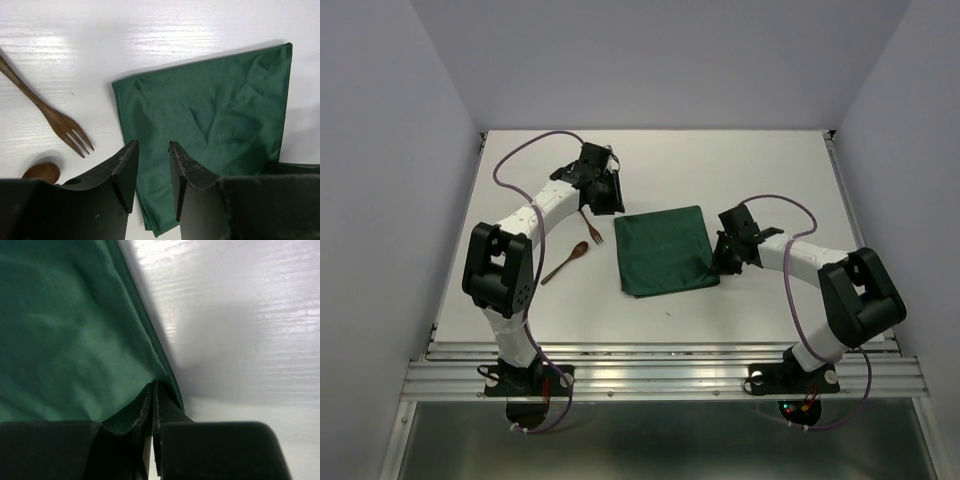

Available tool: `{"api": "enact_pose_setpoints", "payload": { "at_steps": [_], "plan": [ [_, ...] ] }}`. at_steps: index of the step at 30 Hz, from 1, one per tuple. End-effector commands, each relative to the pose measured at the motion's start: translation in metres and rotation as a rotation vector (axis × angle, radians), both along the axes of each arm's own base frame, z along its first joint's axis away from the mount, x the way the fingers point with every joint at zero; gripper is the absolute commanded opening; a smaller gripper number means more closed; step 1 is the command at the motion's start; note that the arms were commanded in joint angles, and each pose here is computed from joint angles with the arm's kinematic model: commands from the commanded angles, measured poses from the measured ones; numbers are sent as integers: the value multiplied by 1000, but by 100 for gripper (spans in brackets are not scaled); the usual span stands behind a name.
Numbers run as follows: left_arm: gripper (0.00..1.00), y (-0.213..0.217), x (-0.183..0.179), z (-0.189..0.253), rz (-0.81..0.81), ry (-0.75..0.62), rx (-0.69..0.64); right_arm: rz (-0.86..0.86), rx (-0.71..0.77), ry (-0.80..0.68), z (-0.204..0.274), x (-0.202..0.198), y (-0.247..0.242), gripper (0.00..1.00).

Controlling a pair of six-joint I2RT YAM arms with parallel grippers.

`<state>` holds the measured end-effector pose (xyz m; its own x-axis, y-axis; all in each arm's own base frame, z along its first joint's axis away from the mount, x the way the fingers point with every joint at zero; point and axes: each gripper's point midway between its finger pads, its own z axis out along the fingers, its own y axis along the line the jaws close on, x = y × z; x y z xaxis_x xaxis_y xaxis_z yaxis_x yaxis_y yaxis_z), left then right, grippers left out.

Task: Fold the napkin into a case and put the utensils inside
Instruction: Smooth out the square-folded napkin at the center of the board, then pick up the top corner of the square-folded napkin from the center of the board.

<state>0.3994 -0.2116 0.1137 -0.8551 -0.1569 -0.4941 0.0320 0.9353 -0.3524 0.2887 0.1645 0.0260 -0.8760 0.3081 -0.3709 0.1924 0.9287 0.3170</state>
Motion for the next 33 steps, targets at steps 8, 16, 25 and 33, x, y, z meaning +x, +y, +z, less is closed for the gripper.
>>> {"api": "enact_pose_setpoints", "payload": {
  "at_steps": [8,16,25,33],
  "plan": [
    [45,38,3,82,74,-140,19,254,-78,-254,85,13,78,20],
    [46,109,-2,94,232,-126,40,567,-151,-311,76,-21,182,46],
    [46,142,-9,81,311,-102,39,759,-196,-329,53,-61,238,54],
    [46,137,-7,68,298,-77,12,745,-319,-345,38,-57,233,52]
  ]
}}
